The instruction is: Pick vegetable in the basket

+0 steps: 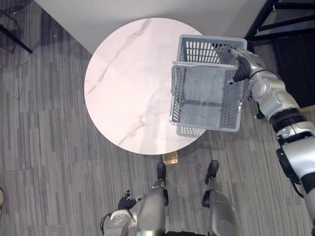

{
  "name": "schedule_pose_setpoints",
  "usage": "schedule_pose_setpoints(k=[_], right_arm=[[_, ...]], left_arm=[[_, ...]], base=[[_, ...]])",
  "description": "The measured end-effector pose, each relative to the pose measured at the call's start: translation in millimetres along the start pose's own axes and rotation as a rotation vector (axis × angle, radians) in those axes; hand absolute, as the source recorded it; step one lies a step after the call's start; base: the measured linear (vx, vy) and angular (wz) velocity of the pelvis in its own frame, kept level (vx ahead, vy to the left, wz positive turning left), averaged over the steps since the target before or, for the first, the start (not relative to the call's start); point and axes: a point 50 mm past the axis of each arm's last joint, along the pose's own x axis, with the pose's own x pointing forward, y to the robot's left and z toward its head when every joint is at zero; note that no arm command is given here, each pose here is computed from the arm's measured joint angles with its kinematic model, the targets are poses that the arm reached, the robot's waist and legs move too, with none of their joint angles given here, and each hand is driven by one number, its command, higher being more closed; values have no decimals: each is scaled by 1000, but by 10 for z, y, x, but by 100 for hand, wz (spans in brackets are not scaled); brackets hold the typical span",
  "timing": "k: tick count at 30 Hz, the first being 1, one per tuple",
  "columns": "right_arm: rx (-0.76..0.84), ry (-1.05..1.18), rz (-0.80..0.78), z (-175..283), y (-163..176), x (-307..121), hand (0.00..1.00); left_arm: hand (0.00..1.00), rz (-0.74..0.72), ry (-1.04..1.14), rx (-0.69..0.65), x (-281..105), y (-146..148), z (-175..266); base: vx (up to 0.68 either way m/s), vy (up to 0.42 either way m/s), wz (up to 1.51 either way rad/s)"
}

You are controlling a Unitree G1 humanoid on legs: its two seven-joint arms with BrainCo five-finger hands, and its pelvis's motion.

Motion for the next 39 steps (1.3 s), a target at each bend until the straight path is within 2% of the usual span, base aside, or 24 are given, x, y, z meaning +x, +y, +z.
schedule_pose_setpoints(k=[1, 9, 23, 29, 39], right_arm=[[0, 1, 0, -1, 1, 0, 100], [4, 28, -55, -41, -121, 32, 100], [-32, 47, -44, -107, -46, 6, 100], [-59, 26, 9, -120, 165, -70, 100], [-100, -204, 202, 247, 737, -379, 100]], left_arm=[[0, 0, 0, 0, 0, 0, 0], [0, -4, -15, 15, 12, -31, 48], [0, -10, -20, 31, 15, -50, 63], [0, -14, -17, 40, 20, -62, 75], [0, -17, 51, 44, 2, -12, -57]], base=[[0, 0, 0], [-2, 6, 8], [2, 0, 0], [4, 4, -8], [14, -3, -13]])
